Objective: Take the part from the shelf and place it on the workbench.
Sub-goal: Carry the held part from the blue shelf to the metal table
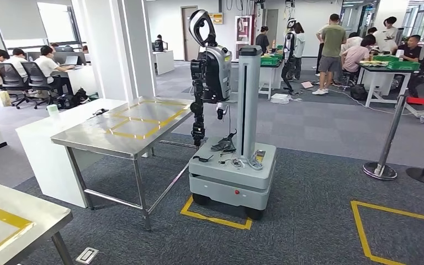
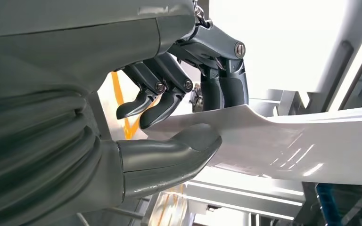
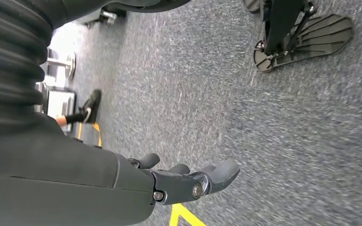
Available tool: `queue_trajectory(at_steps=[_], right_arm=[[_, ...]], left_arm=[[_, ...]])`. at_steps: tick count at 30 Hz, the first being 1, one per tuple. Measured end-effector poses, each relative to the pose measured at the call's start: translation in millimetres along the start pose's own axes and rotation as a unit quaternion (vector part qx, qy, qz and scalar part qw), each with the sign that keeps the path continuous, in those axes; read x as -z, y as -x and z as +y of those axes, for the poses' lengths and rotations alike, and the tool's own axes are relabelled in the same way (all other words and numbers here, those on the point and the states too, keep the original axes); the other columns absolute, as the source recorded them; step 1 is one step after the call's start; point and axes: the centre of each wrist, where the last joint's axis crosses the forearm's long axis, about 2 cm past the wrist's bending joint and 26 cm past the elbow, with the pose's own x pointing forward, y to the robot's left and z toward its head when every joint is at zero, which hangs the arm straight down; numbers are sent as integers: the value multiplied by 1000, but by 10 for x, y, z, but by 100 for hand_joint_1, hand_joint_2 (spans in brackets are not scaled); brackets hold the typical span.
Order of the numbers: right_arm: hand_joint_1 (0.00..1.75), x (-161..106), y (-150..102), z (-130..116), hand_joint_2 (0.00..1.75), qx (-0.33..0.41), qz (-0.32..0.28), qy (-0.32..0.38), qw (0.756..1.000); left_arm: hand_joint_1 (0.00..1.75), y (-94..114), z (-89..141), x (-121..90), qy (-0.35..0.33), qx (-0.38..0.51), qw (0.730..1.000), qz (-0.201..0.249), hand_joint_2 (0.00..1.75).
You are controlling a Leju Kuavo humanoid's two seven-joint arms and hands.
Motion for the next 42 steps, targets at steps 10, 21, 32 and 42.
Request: queue_trajectory(at_steps=[10,21,32,42], right_arm=[[0,0,-19,-4,175,4,-1,0,1000],[0,0,-18,-21,175,10,-1,1,1000],[0,0,0,-19,175,16,9,1,1000],[0,0,-17,-13,175,29,14,-2,999]], left_arm=[[175,-34,19,26,1,-19,1000,-1,175],[175,-36,20,37,2,-31,999,5,175],[175,-24,-5,97,1,-38,999,3,175],[175,93,-107,143,10,-53,998,22,175]])
